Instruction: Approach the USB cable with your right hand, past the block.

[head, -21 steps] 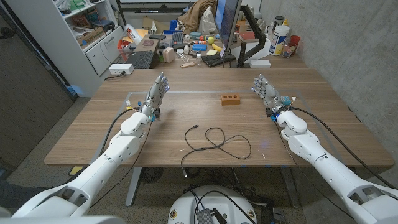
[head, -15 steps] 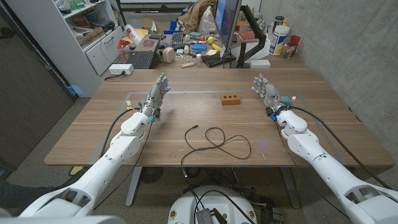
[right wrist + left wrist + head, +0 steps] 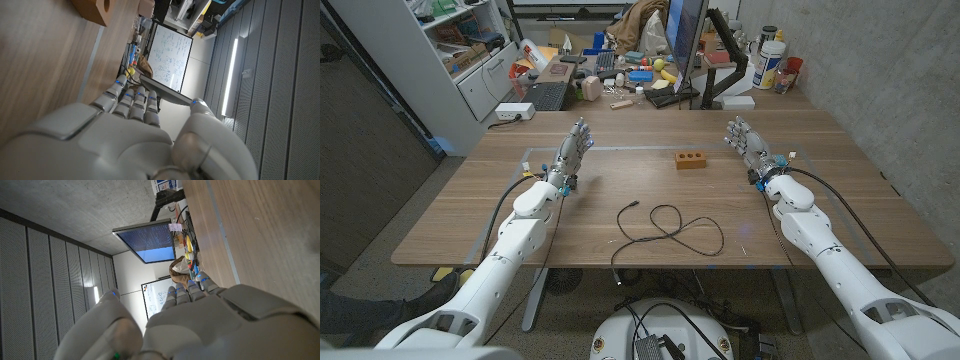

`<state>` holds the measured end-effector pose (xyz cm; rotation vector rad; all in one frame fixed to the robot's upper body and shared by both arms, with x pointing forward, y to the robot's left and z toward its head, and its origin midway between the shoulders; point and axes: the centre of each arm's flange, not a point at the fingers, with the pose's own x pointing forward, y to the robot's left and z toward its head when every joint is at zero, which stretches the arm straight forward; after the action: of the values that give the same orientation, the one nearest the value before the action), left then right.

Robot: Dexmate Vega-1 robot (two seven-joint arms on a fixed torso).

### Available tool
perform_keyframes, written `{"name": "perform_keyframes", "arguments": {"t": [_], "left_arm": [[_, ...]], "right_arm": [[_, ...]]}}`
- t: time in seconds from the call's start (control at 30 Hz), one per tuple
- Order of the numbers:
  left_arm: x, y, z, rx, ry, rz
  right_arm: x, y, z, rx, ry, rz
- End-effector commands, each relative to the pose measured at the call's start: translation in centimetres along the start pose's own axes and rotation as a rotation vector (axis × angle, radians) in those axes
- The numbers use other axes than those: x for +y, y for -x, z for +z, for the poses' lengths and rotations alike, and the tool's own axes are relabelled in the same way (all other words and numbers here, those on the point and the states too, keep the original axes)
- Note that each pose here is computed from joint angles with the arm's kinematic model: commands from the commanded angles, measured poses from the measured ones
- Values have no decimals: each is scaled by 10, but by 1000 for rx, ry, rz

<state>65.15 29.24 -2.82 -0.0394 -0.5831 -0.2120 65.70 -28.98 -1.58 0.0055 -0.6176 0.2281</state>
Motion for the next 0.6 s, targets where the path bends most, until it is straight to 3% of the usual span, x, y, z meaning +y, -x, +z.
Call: {"name": "perform_keyframes", "arguments": {"t": [0.03, 0.27, 0.6], "left_arm": [[2, 0, 1, 8, 1, 0], [4, 0, -1, 14, 5, 7], [1, -2, 0, 15, 2, 0]], "right_arm": [[-3, 3, 6, -11, 14, 26], [0, 8, 6, 0, 24, 56], [1, 11, 14, -28, 49, 82]]}}
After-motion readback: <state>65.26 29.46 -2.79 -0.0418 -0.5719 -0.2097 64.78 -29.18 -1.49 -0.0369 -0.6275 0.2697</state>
